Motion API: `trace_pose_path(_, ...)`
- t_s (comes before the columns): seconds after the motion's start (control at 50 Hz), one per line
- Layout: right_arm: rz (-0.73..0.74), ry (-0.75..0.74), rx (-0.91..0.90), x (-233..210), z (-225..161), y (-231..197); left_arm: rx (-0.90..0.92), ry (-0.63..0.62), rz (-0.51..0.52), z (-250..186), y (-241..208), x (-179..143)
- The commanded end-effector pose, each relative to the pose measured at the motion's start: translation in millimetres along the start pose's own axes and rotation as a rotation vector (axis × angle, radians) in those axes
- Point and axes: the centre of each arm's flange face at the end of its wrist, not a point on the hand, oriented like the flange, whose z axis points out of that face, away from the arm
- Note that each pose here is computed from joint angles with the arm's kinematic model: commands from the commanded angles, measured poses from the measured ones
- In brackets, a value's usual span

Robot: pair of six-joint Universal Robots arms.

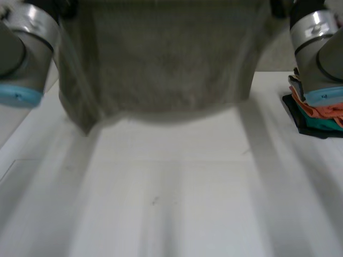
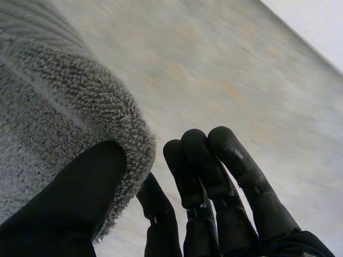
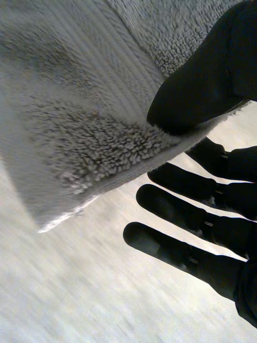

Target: Fold the laundry.

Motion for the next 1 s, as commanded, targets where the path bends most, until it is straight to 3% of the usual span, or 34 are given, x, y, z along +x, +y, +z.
trace_pose_path(0.02,-0.009,-0.064,0.097,-8,-8,-10,-0.032,-0.021,-0.148,-11,-3,-13)
trace_pose_path(0.16,0.04,-0.217,-0.138,-35,-48,27,-0.262,0.186,-0.185,-71,39,37)
trace_pose_path(0.26,0.059,-0.325,-0.383,-58,-100,67,-0.457,0.332,-0.148,-129,88,76)
trace_pose_path(0.4,0.02,-0.443,-0.633,-79,-165,108,-0.733,0.453,-0.103,-192,142,106)
trace_pose_path(0.62,0.005,-0.481,-0.687,-84,-183,116,-0.776,0.431,-0.136,-181,145,86)
trace_pose_path(0.84,0.012,-0.467,-0.688,-78,-181,114,-0.784,0.351,-0.269,-174,159,46)
trace_pose_path(1.0,0.009,-0.468,-0.696,-78,-183,116,-0.854,0.394,-0.254,-180,176,27)
